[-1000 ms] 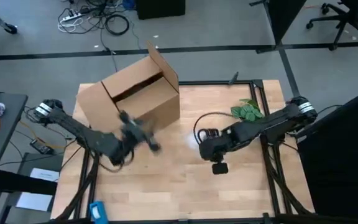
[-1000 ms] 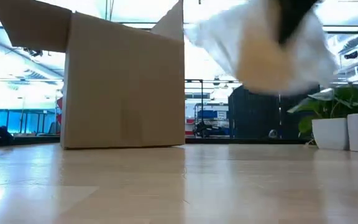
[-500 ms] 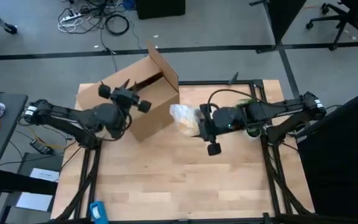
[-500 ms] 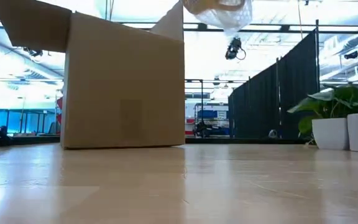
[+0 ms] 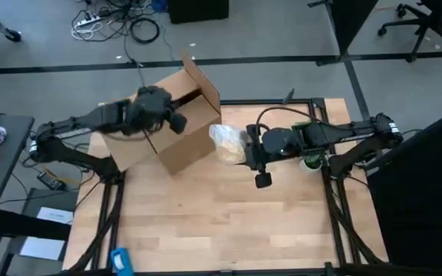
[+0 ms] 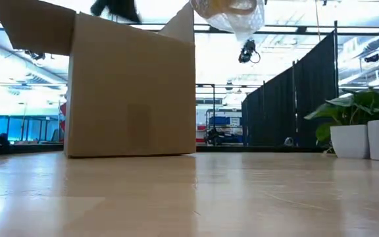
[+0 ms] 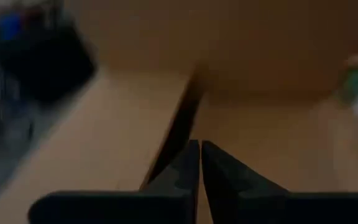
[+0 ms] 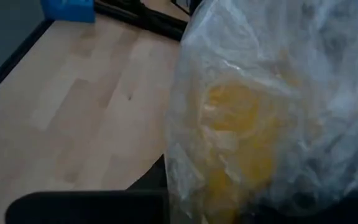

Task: Wrap mug
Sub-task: Put the wrapped yellow mug into the box

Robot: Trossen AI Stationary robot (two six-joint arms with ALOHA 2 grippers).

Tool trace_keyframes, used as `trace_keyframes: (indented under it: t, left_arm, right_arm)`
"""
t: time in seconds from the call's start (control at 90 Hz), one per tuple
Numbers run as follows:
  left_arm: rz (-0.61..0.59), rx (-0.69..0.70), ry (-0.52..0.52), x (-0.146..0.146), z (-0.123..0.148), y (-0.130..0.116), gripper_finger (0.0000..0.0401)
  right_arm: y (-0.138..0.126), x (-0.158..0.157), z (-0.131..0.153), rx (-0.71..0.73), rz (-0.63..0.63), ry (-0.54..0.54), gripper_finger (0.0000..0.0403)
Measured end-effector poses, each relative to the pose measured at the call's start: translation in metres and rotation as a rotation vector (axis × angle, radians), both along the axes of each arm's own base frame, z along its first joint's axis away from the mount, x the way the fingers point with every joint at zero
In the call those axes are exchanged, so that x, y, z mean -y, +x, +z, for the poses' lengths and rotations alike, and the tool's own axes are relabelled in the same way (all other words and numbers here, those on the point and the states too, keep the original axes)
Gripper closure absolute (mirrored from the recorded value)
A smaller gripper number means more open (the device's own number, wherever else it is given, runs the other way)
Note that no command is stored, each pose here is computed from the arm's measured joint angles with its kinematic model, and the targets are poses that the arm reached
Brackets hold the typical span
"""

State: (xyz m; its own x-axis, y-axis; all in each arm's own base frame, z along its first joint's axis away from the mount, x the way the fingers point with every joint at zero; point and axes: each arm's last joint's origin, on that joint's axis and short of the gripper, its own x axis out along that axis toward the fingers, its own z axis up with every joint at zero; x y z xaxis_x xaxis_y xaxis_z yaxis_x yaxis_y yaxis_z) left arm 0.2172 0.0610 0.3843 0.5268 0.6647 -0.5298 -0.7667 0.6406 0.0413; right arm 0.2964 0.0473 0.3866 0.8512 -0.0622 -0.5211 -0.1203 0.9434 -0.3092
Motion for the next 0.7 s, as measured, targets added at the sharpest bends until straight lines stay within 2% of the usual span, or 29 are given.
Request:
trace_keyframes:
  t: [0.078,0.167,0.278,0.356,0.478,0.578,0.7]
  left_arm:
    - [0.003,-0.091,-0.122,-0.009,-0.016,0.004,0.0399]
    - [0.017,-0.207,-0.244,-0.019,-0.035,0.009,0.04]
    - [-0.106,-0.215,-0.41,-0.021,-0.049,0.026,0.04]
    - [-0.293,-0.143,-0.496,-0.017,-0.053,0.045,0.0401]
    - [-0.528,-0.007,-0.538,-0.003,-0.048,0.065,0.0401]
    - [-0.691,0.093,-0.575,0.009,-0.038,0.073,0.0401]
    - [-0.872,0.236,-0.54,0.028,-0.025,0.086,0.0401]
  right_arm:
    - [0.002,-0.001,0.003,0.038,0.012,0.014,0.0369]
    - [0.005,-0.005,0.01,0.108,0.085,0.06,0.0369]
    - [0.006,-0.014,0.017,0.181,0.17,0.066,0.0369]
    - [0.007,-0.017,0.021,0.227,0.198,0.043,0.0369]
    - [0.007,-0.02,0.034,0.299,0.217,0.046,0.0369]
    - [0.004,-0.024,0.055,0.42,0.284,0.039,0.037]
    - [0.001,-0.028,0.081,0.573,0.349,0.022,0.037]
